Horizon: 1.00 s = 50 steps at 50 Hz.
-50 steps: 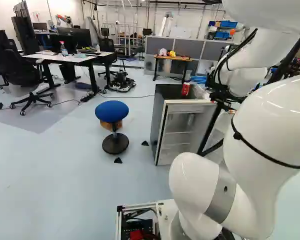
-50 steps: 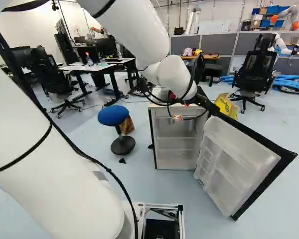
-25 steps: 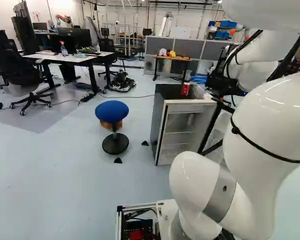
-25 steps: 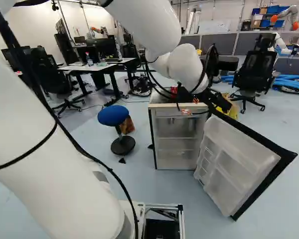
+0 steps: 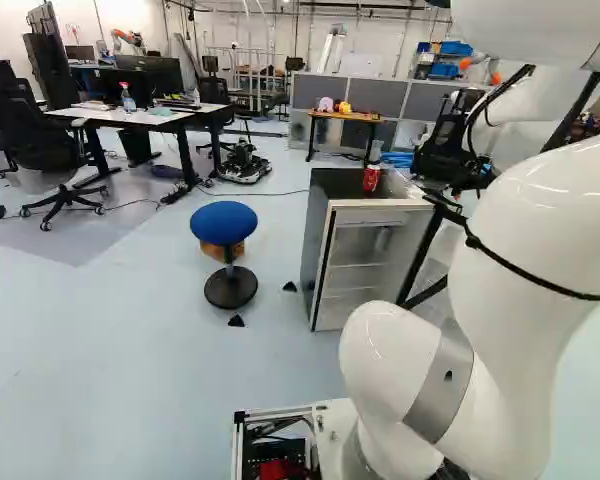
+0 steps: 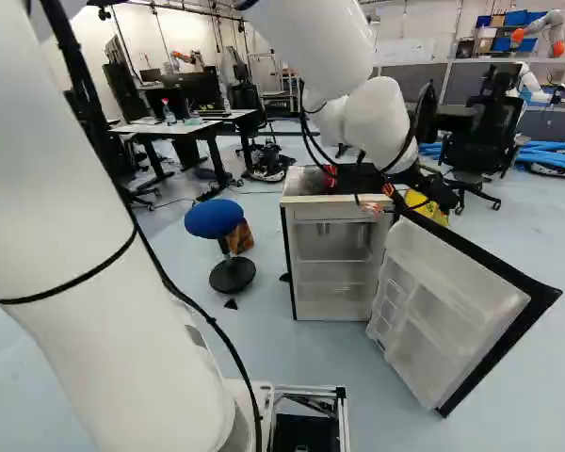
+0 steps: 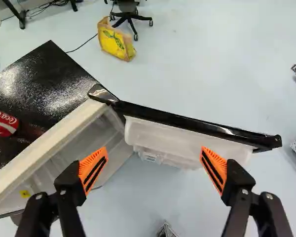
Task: Grab a drink from the fridge
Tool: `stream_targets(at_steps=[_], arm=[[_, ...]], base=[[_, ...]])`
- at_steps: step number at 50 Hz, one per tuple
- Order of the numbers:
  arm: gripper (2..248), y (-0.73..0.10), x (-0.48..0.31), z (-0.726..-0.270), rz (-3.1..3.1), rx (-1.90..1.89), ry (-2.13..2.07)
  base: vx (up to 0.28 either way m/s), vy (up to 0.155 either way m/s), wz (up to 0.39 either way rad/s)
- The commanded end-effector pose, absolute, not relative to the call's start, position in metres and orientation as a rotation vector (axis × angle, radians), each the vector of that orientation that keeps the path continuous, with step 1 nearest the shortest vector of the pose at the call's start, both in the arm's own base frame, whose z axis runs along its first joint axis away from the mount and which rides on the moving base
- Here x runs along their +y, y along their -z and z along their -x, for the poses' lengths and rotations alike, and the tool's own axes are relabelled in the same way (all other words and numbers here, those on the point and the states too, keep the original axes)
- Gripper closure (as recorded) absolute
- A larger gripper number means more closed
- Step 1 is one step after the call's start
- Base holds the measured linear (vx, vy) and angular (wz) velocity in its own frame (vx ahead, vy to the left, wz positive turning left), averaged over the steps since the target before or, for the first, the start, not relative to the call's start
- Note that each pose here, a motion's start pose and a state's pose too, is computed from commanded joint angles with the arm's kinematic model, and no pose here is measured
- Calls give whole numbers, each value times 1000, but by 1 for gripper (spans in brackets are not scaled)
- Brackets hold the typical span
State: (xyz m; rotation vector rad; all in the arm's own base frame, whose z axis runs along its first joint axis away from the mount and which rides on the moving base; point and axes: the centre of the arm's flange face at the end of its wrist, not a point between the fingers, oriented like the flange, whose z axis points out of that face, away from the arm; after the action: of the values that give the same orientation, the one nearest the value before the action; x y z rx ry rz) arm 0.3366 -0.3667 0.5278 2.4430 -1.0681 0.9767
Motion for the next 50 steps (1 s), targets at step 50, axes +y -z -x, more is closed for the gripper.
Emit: stream_targets(at_steps=[50], arm=[[3,-518,-454,-344,-2456,-1213,-815]], base=[[0,0,0]])
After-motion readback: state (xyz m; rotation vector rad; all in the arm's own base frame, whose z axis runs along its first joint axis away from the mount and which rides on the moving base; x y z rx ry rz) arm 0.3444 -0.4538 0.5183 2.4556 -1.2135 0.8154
